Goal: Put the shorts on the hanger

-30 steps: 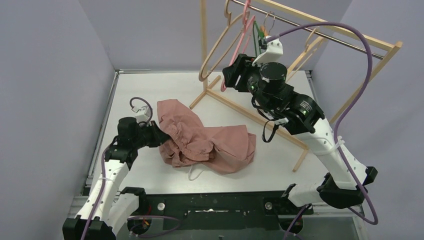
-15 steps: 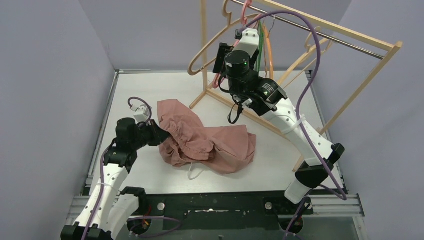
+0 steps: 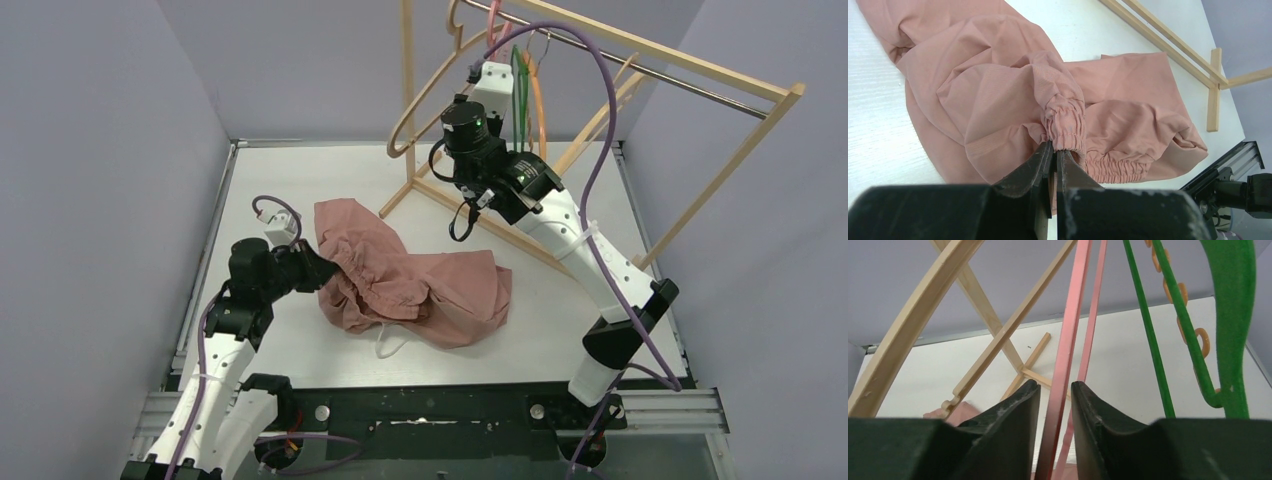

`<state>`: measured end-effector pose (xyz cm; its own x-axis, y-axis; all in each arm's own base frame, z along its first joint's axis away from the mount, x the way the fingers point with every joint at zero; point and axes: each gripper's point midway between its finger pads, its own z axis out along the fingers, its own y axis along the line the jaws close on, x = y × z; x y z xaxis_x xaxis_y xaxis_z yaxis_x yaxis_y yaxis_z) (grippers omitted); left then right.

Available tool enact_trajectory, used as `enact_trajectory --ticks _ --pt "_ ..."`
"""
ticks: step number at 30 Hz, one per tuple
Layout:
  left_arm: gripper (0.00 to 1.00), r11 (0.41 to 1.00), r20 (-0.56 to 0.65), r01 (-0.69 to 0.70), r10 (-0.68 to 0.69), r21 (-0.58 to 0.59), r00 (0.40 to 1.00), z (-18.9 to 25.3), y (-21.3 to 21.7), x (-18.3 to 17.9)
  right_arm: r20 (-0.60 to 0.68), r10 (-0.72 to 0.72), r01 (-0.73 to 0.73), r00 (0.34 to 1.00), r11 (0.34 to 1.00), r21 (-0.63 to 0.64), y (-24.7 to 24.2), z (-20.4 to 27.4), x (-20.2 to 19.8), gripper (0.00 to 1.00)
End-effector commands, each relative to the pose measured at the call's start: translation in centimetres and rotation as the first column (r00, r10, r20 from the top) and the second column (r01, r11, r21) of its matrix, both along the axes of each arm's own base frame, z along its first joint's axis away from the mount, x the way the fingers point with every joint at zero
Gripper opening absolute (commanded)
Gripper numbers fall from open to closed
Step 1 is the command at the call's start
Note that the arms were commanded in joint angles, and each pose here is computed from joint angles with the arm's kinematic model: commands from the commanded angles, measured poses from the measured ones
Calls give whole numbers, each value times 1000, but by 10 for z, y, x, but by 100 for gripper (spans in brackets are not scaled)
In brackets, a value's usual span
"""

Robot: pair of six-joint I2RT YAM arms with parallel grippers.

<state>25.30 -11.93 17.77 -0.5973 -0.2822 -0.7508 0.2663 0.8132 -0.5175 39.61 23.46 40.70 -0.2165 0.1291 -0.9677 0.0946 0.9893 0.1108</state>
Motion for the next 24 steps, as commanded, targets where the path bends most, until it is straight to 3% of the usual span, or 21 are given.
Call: enact_trajectory --ticks 1,7,16,24 --pt "0 1000 84 8 -8 -1 996 18 -2 7 82 -61 60 995 998 21 -25 34 -10 25" --pt "0 1000 84 8 -8 0 996 18 -2 6 178 -19 28 984 999 -44 -28 42 -10 1" --pt "0 1000 86 11 -11 2 996 18 -3 6 407 12 86 913 971 -221 -51 50 -12 0" --pt "0 1000 87 8 -8 3 996 18 -2 6 453 151 24 879 934 -358 -37 50 -4 0"
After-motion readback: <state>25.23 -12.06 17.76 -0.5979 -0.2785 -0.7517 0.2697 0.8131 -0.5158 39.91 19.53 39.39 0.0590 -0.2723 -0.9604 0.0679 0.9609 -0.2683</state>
